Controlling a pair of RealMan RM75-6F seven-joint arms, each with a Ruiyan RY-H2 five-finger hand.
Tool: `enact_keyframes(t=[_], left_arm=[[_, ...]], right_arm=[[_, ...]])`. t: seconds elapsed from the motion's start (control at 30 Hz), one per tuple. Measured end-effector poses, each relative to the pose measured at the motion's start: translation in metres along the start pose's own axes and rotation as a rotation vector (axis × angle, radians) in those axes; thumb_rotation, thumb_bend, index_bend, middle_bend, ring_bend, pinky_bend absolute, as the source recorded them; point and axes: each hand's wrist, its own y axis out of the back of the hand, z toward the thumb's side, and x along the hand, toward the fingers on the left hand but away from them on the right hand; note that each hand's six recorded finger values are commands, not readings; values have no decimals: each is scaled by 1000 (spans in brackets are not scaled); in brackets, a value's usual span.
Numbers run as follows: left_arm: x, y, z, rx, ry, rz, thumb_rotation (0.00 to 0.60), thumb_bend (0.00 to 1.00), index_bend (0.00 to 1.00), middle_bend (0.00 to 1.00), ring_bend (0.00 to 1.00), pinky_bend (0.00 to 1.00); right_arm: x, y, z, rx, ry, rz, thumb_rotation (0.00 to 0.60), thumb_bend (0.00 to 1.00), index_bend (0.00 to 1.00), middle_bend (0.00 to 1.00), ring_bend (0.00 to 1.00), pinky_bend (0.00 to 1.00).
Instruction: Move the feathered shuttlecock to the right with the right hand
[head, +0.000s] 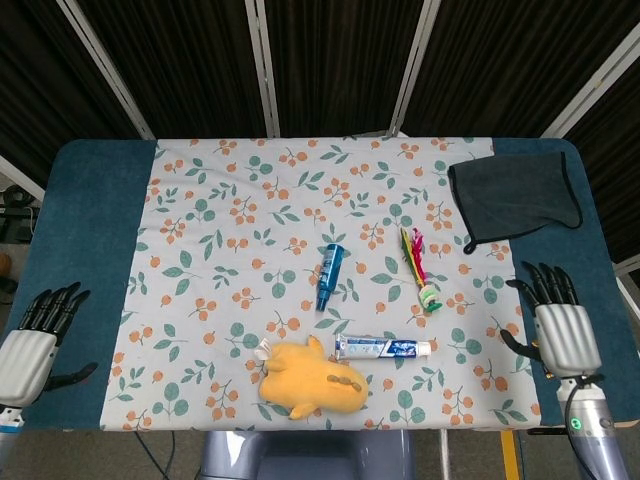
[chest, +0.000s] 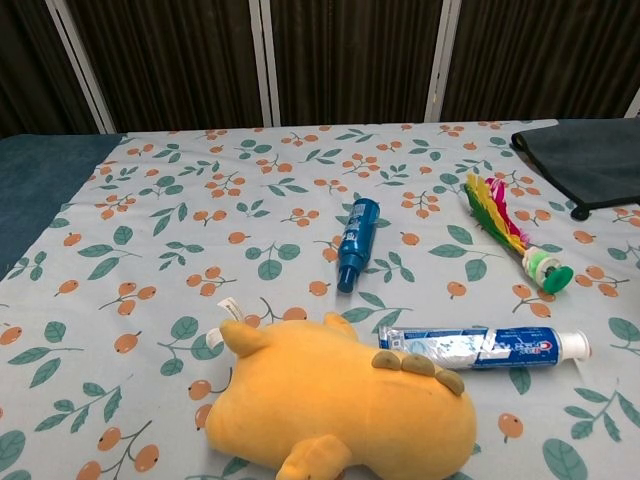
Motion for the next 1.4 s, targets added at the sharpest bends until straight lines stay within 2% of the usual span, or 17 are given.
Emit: enact_keyframes(t=[0.37, 0.6, 0.7, 1.07, 1.4], left_arm=[[0, 1, -5, -29, 18, -17, 596, 174, 0, 0, 0, 0], [2, 1, -6, -44, 20, -25, 597, 175, 0, 0, 0, 0], [3, 1, -6, -49, 19, -26, 598, 175, 0, 0, 0, 0], [5, 0, -6, -67, 16, -35, 597, 175, 0, 0, 0, 0], [6, -1, -5, -76, 13, -38, 598, 175, 0, 0, 0, 0]], right_arm=[[-78, -28, 33, -149, -137, 99, 600, 126, 304, 117, 0, 0], [-124, -68, 70, -256, -222, 168, 600, 127, 347, 123, 0, 0], [-138, -79, 82, -269, -243, 177, 600, 127, 363, 132, 0, 0], [-163, -111, 91, -285, -342, 165, 600, 128, 442, 173, 0, 0], [-164, -140, 96, -315, -406, 178, 600, 132, 469, 190, 0, 0]])
